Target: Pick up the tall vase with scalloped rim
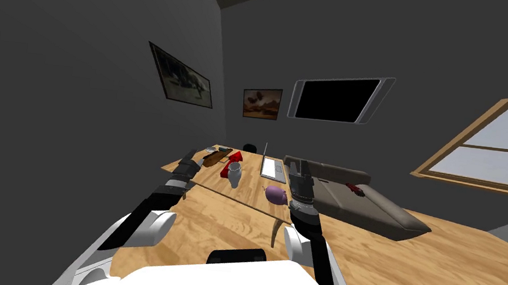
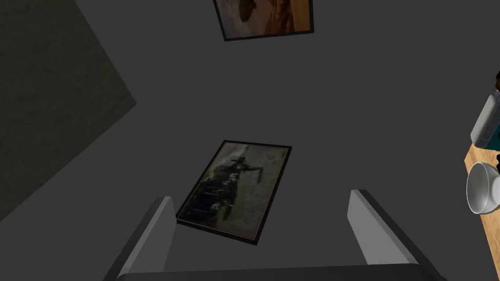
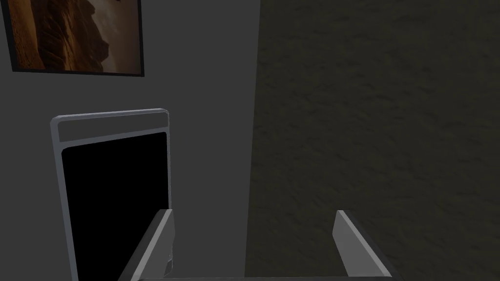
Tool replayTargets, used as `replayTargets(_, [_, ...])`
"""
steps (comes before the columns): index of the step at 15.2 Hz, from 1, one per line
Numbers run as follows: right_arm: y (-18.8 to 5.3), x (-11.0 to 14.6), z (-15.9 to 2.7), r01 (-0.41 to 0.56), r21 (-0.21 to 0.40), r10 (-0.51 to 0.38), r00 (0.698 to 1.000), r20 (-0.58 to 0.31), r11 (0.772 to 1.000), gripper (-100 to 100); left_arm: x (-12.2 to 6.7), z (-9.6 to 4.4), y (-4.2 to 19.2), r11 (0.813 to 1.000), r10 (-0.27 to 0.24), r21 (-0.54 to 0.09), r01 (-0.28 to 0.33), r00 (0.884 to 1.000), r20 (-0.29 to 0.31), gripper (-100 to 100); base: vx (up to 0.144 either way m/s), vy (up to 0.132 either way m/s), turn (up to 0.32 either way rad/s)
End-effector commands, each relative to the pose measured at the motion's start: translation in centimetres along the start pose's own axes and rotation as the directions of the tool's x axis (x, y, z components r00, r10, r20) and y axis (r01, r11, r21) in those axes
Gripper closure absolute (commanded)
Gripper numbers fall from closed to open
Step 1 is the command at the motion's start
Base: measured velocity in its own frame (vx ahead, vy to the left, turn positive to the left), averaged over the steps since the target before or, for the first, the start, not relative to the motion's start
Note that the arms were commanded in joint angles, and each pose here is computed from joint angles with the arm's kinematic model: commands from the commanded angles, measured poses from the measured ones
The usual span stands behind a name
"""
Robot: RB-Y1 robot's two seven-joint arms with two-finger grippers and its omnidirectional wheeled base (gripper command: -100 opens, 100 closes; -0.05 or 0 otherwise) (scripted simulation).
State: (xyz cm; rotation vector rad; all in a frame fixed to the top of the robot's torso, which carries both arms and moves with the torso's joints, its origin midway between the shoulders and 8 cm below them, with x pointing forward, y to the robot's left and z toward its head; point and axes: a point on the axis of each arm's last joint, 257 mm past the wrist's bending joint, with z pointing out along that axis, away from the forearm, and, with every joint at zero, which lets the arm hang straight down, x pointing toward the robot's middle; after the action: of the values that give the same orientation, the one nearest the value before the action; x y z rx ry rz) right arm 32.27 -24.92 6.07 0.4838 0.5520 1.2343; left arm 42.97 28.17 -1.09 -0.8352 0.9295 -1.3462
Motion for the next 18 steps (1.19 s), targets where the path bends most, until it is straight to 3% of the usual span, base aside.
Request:
replayTargets(1, [0.0,0.0,0.0,0.000,0.000,0.000,1.000,0.000,1.000,0,0.1,0.4,1.0,0.999,-0.005,-0.040,0.005,1.000,-0.005,-100,0.012,0.015,-0.083])
replayTargets(7, [0.0,0.0,0.0,0.000,0.000,0.000,1.000,0.000,1.000,0,0.2,0.9,2.8,0.993,-0.011,-0.114,0.010,1.000,-0.010,-100,0.007,0.009,-0.037])
replayTargets(11, [0.0,0.0,0.0,0.000,0.000,0.000,1.000,0.000,1.000,0,0.7,2.0,4.2,0.983,-0.026,-0.181,0.021,0.999,-0.027,-100,0.009,0.009,-0.070])
replayTargets(18, [0.0,0.0,0.0,0.000,0.000,0.000,1.000,0.000,1.000,0,0.8,2.0,6.8,0.958,-0.031,-0.287,0.022,0.999,-0.027,-100,0.010,0.009,-0.046])
